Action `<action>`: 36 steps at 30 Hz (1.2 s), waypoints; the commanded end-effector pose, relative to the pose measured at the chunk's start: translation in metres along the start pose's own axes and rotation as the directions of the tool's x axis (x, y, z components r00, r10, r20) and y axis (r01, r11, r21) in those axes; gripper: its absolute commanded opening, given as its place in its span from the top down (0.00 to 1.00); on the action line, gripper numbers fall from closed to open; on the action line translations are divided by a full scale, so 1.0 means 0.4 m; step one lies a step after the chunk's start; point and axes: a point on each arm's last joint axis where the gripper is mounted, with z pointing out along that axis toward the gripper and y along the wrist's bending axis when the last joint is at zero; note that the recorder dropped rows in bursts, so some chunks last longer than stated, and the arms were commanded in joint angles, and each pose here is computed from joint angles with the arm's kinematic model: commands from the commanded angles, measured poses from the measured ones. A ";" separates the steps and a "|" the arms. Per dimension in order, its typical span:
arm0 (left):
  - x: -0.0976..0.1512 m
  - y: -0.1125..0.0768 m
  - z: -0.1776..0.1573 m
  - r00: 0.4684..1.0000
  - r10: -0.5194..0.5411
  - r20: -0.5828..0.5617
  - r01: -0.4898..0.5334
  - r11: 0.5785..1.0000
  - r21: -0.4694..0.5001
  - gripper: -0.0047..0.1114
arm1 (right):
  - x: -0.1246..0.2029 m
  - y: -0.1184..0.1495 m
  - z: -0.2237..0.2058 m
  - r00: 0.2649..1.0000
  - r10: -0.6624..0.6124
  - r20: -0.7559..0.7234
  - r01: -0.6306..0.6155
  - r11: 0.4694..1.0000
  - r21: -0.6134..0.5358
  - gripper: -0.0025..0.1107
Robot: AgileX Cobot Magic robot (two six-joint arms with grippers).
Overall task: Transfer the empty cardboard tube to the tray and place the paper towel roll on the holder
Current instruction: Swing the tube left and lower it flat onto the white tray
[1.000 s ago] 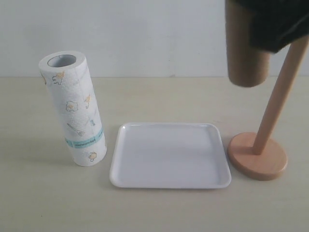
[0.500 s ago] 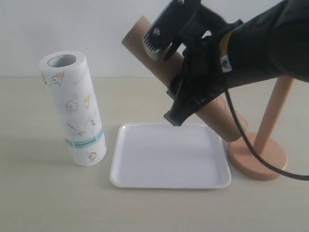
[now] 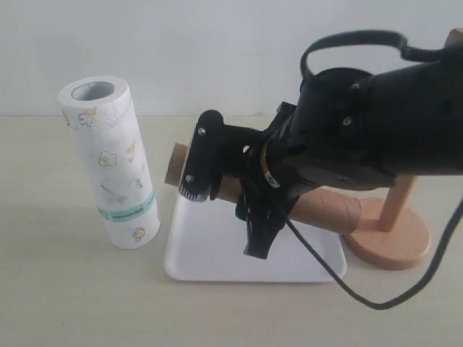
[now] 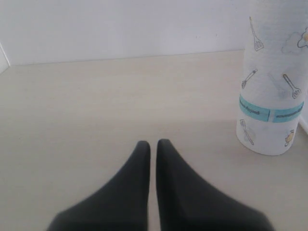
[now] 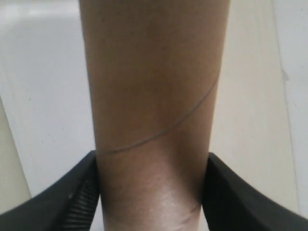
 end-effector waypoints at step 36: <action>-0.001 -0.001 0.000 1.000 -0.012 0.012 0.012 1.000 0.003 0.92 | 0.002 0.067 0.173 0.982 -0.174 -0.068 0.173 0.985 -0.016 0.98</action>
